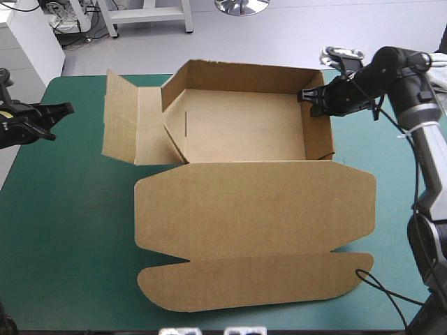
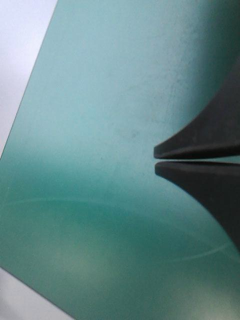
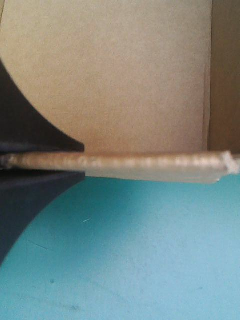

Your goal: Fold the box

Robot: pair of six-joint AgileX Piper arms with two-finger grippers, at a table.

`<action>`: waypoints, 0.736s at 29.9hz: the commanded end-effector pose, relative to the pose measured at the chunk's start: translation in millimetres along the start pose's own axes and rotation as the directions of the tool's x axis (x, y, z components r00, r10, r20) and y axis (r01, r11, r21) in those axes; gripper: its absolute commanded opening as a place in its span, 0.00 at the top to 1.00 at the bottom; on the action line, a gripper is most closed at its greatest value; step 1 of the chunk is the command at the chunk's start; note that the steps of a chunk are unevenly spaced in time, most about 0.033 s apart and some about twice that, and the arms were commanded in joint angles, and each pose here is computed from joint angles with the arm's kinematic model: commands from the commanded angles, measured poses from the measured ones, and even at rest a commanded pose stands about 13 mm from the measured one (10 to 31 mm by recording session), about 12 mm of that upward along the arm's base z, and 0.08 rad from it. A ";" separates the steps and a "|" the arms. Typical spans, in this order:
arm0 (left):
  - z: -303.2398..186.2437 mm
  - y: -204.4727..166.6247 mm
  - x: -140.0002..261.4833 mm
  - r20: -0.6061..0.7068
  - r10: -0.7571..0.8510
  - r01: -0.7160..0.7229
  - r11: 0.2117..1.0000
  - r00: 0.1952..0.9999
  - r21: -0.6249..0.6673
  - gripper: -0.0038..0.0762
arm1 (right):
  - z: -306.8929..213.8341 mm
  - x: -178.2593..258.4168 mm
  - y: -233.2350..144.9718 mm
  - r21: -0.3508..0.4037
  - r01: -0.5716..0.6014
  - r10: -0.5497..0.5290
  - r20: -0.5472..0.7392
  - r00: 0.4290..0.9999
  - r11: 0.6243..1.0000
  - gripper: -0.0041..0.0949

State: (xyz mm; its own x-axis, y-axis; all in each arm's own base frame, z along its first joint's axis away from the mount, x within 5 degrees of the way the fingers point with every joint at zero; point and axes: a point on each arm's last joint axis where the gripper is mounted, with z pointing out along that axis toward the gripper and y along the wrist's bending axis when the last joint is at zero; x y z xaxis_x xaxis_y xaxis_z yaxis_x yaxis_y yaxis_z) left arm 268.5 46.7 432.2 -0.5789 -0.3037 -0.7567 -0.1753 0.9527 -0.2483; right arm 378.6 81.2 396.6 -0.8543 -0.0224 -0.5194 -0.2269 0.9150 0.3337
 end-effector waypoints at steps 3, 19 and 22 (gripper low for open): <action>-3.1 -8.9 -16.0 0.079 -0.114 0.092 0.966 0.990 0.244 0.96 | -77.8 -2.7 -0.2 -0.164 0.032 0.001 0.198 0.980 0.986 0.98; 3.4 -52.6 -11.2 -0.057 -0.093 0.107 0.735 0.994 0.669 0.96 | -94.6 -7.2 3.8 -0.248 0.093 -0.013 0.306 0.952 0.964 0.98; 3.3 -65.8 -6.8 -0.071 -0.061 0.094 0.713 0.996 0.695 0.96 | -91.8 -7.5 12.4 -0.259 0.113 -0.028 0.311 0.950 0.959 0.98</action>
State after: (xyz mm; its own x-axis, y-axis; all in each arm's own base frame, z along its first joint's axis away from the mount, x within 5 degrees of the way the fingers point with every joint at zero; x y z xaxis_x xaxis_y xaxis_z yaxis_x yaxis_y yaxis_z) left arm 297.3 2.6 429.5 -0.6610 -0.3538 -0.6618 0.2883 0.6945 -0.6592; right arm 357.1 43.1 443.9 -0.7425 0.0323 -0.6691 -0.3615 0.8216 0.4408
